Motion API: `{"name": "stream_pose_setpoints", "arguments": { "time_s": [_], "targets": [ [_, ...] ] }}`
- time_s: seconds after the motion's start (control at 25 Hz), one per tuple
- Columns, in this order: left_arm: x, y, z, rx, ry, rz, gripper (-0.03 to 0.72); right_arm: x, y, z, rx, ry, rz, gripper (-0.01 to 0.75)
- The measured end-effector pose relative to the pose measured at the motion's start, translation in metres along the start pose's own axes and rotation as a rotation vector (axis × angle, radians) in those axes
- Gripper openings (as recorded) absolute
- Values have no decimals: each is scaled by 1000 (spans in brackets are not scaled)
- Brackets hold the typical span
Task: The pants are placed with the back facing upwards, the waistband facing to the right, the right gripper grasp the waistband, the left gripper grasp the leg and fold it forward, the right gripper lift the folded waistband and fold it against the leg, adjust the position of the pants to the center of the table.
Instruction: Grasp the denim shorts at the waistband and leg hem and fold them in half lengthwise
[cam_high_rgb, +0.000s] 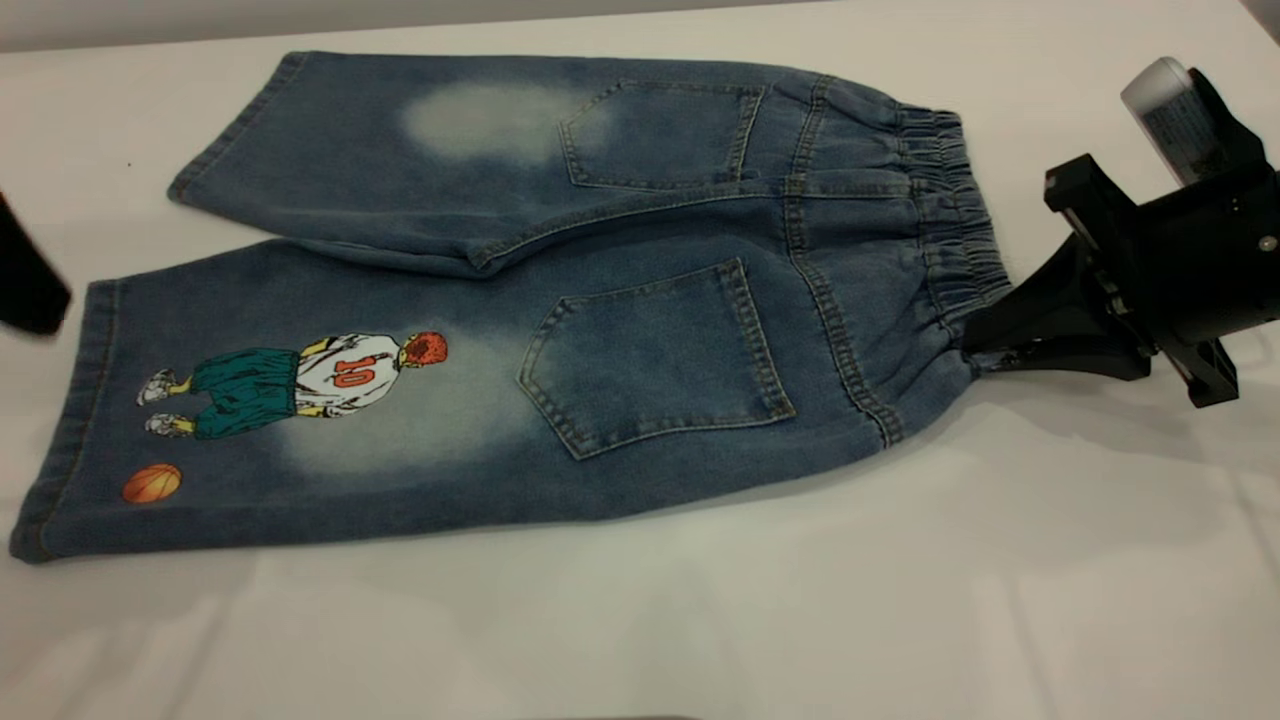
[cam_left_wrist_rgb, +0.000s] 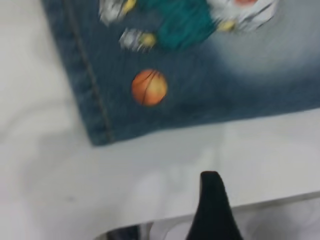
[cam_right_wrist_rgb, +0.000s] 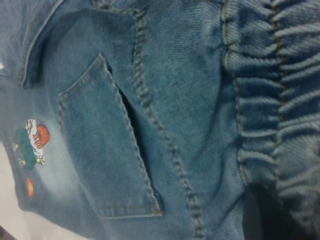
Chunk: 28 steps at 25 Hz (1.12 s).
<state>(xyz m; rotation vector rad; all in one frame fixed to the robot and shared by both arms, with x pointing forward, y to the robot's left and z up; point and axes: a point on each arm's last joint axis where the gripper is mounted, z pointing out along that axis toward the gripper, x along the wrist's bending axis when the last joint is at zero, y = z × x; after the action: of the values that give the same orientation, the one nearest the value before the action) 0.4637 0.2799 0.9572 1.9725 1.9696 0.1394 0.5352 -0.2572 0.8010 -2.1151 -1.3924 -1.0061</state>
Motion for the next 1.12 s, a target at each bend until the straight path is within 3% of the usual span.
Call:
{"name": "stream_pose_setpoints", "arguments": {
  "time_s": [0.12, 0.28, 0.8, 1.12],
  "targets": [
    [9, -1, 19, 76, 65, -20, 461, 0, -1, 0, 6, 3, -20, 36],
    [17, 2, 37, 104, 126, -14, 461, 1, -1, 0, 7, 6, -38, 36],
    [32, -10, 97, 265, 167, 24, 461, 1, -2, 0, 21, 9, -62, 36],
    [38, -11, 121, 253, 187, 55, 461, 1, -2, 0, 24, 8, -65, 36]
  ]
}}
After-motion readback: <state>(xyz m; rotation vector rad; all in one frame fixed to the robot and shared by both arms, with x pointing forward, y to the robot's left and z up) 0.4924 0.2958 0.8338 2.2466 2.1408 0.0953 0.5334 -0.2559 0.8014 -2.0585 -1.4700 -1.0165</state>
